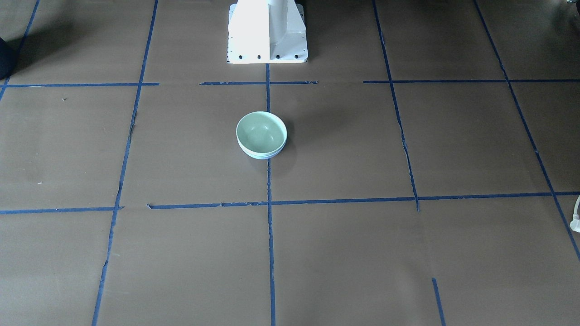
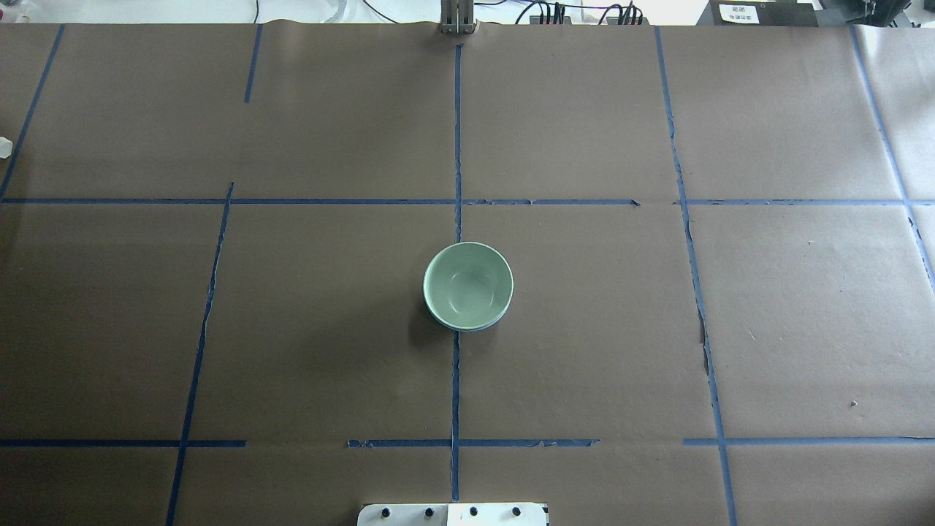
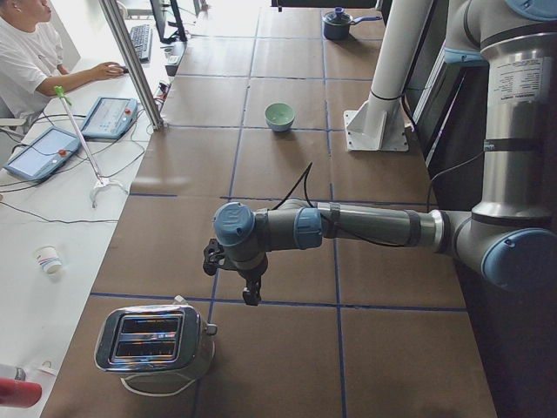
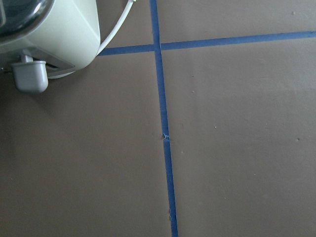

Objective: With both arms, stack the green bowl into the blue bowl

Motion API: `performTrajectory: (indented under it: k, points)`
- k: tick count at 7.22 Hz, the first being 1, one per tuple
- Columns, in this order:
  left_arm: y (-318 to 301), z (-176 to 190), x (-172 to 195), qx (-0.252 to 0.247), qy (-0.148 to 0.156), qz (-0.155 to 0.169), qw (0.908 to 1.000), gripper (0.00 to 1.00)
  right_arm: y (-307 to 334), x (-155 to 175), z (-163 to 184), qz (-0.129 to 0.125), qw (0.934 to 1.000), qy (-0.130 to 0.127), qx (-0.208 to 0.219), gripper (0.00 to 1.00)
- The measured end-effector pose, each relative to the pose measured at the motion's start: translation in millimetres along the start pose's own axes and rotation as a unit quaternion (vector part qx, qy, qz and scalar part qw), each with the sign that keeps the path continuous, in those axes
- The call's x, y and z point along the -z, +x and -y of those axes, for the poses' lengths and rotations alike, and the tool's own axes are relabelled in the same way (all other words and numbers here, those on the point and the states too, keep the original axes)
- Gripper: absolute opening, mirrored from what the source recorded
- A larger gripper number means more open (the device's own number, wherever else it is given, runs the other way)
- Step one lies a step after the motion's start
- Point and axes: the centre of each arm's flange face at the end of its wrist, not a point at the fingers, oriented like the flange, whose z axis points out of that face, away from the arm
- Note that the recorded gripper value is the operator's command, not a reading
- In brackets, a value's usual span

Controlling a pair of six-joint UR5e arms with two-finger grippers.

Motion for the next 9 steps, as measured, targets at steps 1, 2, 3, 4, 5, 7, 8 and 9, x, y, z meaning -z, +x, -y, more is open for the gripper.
performTrajectory:
  k: [1, 2, 3, 4, 5, 7, 8, 9]
  points:
    - [1.7, 0.0, 4.3, -0.008, 0.008, 0.002, 0.9999, 1.00, 0.4, -0.3, -0.1, 0.000, 1.0000, 0.000, -0.001, 1.00]
    - [1.9, 1.0, 7.2, -0.018, 0.018, 0.005, 0.9997, 1.00, 0.5, -0.4, 0.0, 0.000, 1.0000, 0.000, -0.002, 1.00]
    - [0.2, 1.6, 6.9, -0.021, 0.022, 0.005, 0.9995, 1.00, 0.7, -0.6, 0.2, 0.000, 1.0000, -0.001, -0.002, 1.00]
    - [-1.9, -0.7, 4.7, -0.021, 0.023, 0.004, 0.9995, 1.00, 0.8, -0.9, 0.2, 0.000, 1.0000, -0.001, -0.003, 1.00]
    - [-4.8, -5.3, 1.8, -0.020, 0.022, 0.004, 0.9995, 1.00, 0.8, -0.9, 0.2, 0.001, 1.0000, -0.001, -0.003, 1.00]
    - [-2.6, -7.8, 4.2, -0.024, 0.027, 0.007, 0.9993, 1.00, 0.8, -1.1, 0.3, 0.001, 1.0000, -0.001, -0.004, 1.00]
    - [-0.1, -5.6, 7.0, -0.027, 0.030, 0.009, 0.9991, 1.00, 0.4, -0.6, 1.2, 0.001, 1.0000, -0.001, -0.004, 1.00]
    - [1.9, -3.6, 9.4, -0.029, 0.032, 0.011, 0.9990, 1.00, -0.2, 0.0, 2.5, 0.001, 1.0000, 0.000, -0.005, 1.00]
